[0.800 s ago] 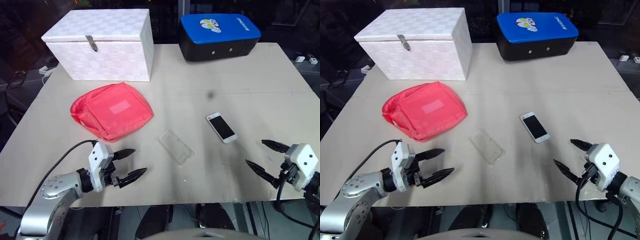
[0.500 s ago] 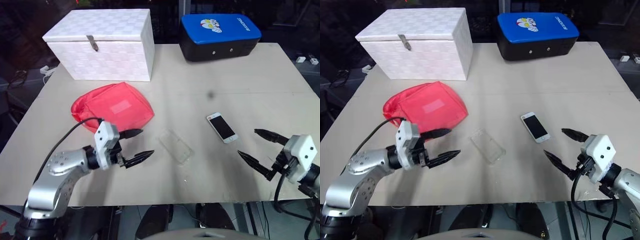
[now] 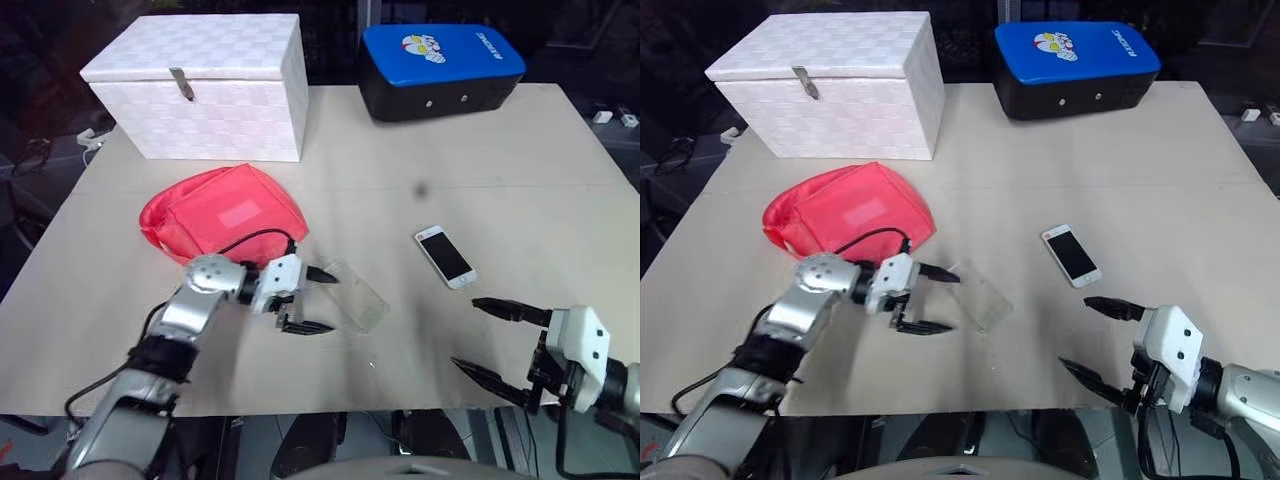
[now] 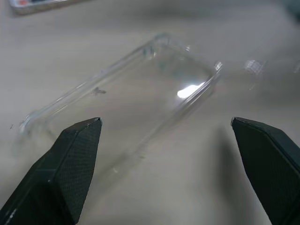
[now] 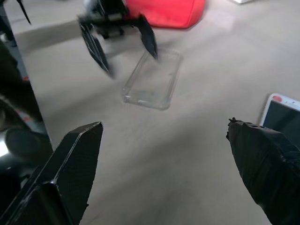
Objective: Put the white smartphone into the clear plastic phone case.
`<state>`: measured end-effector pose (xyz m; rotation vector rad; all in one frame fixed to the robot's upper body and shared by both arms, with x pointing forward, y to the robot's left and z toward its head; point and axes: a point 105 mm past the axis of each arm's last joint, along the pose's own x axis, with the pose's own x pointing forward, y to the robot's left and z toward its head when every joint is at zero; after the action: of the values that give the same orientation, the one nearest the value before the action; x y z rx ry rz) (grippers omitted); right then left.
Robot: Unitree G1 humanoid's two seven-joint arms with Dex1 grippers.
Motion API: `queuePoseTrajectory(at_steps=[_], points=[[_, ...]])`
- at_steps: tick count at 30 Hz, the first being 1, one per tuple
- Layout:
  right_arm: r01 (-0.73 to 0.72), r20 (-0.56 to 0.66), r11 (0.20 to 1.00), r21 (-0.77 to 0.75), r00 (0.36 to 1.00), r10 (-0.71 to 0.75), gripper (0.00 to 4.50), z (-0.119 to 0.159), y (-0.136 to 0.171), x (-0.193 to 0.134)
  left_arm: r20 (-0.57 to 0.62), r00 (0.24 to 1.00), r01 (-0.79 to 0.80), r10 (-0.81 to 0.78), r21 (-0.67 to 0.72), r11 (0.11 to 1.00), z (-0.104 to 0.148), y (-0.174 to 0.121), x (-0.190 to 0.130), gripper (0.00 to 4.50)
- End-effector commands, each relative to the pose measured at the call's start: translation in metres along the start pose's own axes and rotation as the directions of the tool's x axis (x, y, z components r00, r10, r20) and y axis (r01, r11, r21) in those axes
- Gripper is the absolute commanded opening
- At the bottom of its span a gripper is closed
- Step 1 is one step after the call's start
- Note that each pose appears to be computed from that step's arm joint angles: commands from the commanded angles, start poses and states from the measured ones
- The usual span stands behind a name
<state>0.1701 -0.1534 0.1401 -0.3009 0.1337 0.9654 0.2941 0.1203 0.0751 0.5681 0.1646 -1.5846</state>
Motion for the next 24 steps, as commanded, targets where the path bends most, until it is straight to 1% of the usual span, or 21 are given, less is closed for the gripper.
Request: queuePoseTrajectory(at_steps=[1, 2, 4, 5, 8, 9, 10, 11, 13, 15, 16, 18, 19, 20, 22, 24], points=[[0.015, 0.03, 0.999, -0.042, 0.999, -0.013, 4.5, 0.009, 0.008, 0.002, -0.053, 0.998, 0.04, -0.041, -0.007, 0.999, -0.016, -0.001, 0.01, 3.98], [0.023, 0.027, 0.999, -0.037, 0.999, -0.022, 4.5, 0.008, 0.009, 0.003, -0.057, 0.997, 0.048, -0.049, -0.016, 0.999, -0.014, -0.001, 0.01, 3.72], [0.044, 0.009, 0.998, -0.037, 0.999, -0.044, 4.5, 0.005, 0.01, 0.003, -0.081, 0.995, 0.061, -0.066, -0.053, 0.997, -0.008, -0.004, 0.007, 2.86], [0.056, 0.005, 0.998, -0.039, 0.998, -0.056, 4.5, 0.004, 0.01, 0.003, -0.09, 0.994, 0.058, -0.064, -0.076, 0.995, -0.005, -0.005, 0.005, 2.38], [0.093, 0.001, 0.995, -0.022, 0.996, -0.093, 4.5, 0.0, 0.008, 0.004, -0.13, 0.992, -0.019, -0.002, -0.166, 0.986, 0.004, -0.008, -0.002, 0.94], [0.101, 0.002, 0.995, -0.025, 0.995, -0.101, 4.5, 0.0, 0.008, 0.005, -0.135, 0.991, -0.035, 0.009, -0.187, 0.982, 0.006, -0.011, -0.004, 0.54], [0.118, 0.004, 0.993, -0.027, 0.993, -0.118, 4.5, -0.001, 0.006, 0.005, -0.142, 0.989, -0.063, 0.031, -0.221, 0.973, 0.008, -0.013, -0.005, 0.45], [0.136, 0.008, 0.99, -0.035, 0.991, -0.136, 4.5, -0.001, 0.004, 0.006, -0.139, 0.989, -0.082, 0.049, -0.241, 0.967, 0.012, -0.017, -0.004, 0.21], [0.154, 0.006, 0.988, -0.019, 0.988, -0.154, 4.5, -0.003, 0.001, 0.009, -0.122, 0.989, -0.116, 0.083, -0.289, 0.95, 0.019, -0.022, 0.0, 0.21], [0.161, 0.021, 0.986, 0.049, 0.987, -0.162, 4.5, -0.003, -0.002, 0.016, -0.115, 0.989, -0.127, 0.096, -0.3, 0.946, 0.022, -0.024, 0.01, 0.21], [0.171, 0.0, 0.983, 0.06, 0.985, -0.171, 4.5, -0.005, -0.006, 0.021, -0.127, 0.986, -0.14, 0.106, -0.298, 0.944, 0.021, -0.021, 0.014, 0.21], [0.214, -0.074, 0.977, 0.008, 0.974, -0.213, 4.5, -0.01, -0.015, 0.024, -0.119, 0.987, -0.141, 0.112, -0.268, 0.953, 0.025, -0.016, 0.02, 0.21], [0.24, -0.115, 0.971, 0.009, 0.965, -0.237, 4.5, -0.016, -0.021, 0.025, -0.115, 0.987, -0.139, 0.111, -0.266, 0.954, 0.026, -0.014, 0.023, 0.21], [0.241, -0.112, 0.97, 0.014, 0.965, -0.238, 4.5, -0.015, -0.027, 0.028, -0.111, 0.988, -0.13, 0.104, -0.259, 0.957, 0.027, -0.013, 0.024, 0.21], [0.277, -0.125, 0.959, 0.059, 0.955, -0.268, 4.5, -0.019, -0.041, 0.033, -0.06, 0.996, -0.076, 0.06, -0.321, 0.944, 0.032, -0.015, 0.023, 0.21], [0.329, -0.151, 0.942, 0.063, 0.936, -0.317, 4.5, -0.024, -0.058, 0.039, -0.027, 0.997, -0.076, 0.071, -0.322, 0.944, 0.037, -0.014, 0.016, 0.74]])
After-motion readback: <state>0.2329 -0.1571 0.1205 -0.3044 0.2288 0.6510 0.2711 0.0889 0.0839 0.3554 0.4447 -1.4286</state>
